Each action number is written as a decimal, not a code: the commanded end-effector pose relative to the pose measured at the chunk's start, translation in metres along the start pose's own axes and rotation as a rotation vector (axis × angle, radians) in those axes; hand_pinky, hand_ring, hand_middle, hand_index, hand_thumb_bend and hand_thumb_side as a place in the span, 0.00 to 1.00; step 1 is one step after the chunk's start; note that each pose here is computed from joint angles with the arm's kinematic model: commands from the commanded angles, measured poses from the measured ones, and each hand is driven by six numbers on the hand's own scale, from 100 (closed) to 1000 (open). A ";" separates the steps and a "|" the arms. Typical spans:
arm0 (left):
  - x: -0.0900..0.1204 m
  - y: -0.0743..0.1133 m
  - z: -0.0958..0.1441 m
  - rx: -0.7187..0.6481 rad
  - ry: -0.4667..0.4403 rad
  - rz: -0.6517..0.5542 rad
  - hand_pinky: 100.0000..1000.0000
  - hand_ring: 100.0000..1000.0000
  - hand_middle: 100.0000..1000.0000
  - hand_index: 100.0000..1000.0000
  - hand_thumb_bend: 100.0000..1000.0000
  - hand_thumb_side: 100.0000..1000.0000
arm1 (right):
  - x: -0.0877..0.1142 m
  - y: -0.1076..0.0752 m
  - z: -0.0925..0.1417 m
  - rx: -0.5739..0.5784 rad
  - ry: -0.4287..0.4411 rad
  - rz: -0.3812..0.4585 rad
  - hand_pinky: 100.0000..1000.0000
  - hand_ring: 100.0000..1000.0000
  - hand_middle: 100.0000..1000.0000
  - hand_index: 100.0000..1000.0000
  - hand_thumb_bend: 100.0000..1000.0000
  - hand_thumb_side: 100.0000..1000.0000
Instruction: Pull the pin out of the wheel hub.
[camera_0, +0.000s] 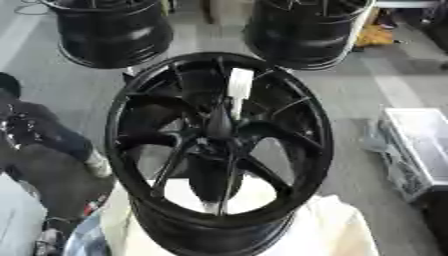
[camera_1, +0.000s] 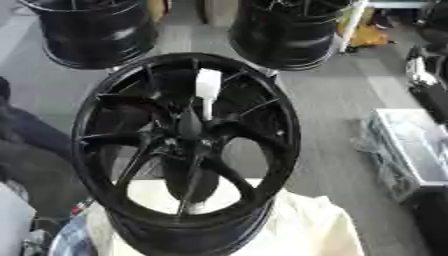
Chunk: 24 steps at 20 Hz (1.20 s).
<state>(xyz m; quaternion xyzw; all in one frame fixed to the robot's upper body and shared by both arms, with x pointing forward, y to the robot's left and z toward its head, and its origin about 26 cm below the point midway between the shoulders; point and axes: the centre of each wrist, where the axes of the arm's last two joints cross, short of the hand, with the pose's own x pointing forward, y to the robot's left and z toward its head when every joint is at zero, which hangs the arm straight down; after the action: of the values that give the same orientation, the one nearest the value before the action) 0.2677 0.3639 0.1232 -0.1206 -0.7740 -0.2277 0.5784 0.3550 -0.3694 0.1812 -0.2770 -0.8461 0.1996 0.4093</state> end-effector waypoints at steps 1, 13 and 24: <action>0.007 0.002 -0.002 -0.024 -0.003 -0.028 0.64 0.52 0.61 0.72 0.00 0.80 | 0.024 -0.032 -0.032 0.127 -0.153 0.136 0.73 0.59 0.67 0.85 0.00 0.44; 0.007 0.002 -0.002 -0.057 0.015 -0.039 0.64 0.52 0.61 0.72 0.00 0.81 | 0.077 -0.009 -0.098 0.727 -0.485 0.217 0.78 0.72 0.78 0.90 0.00 0.51; 0.005 0.001 -0.002 -0.079 0.025 -0.039 0.64 0.52 0.61 0.72 0.00 0.83 | 0.086 0.074 -0.132 1.070 -0.538 0.215 0.80 0.76 0.82 0.92 0.00 0.68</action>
<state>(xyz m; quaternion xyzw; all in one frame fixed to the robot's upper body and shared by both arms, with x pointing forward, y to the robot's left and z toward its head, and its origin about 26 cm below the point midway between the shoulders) 0.2681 0.3617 0.1209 -0.1324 -0.7588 -0.2557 0.5842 0.4368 -0.2463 0.2592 -0.0530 -0.6762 0.6909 0.2501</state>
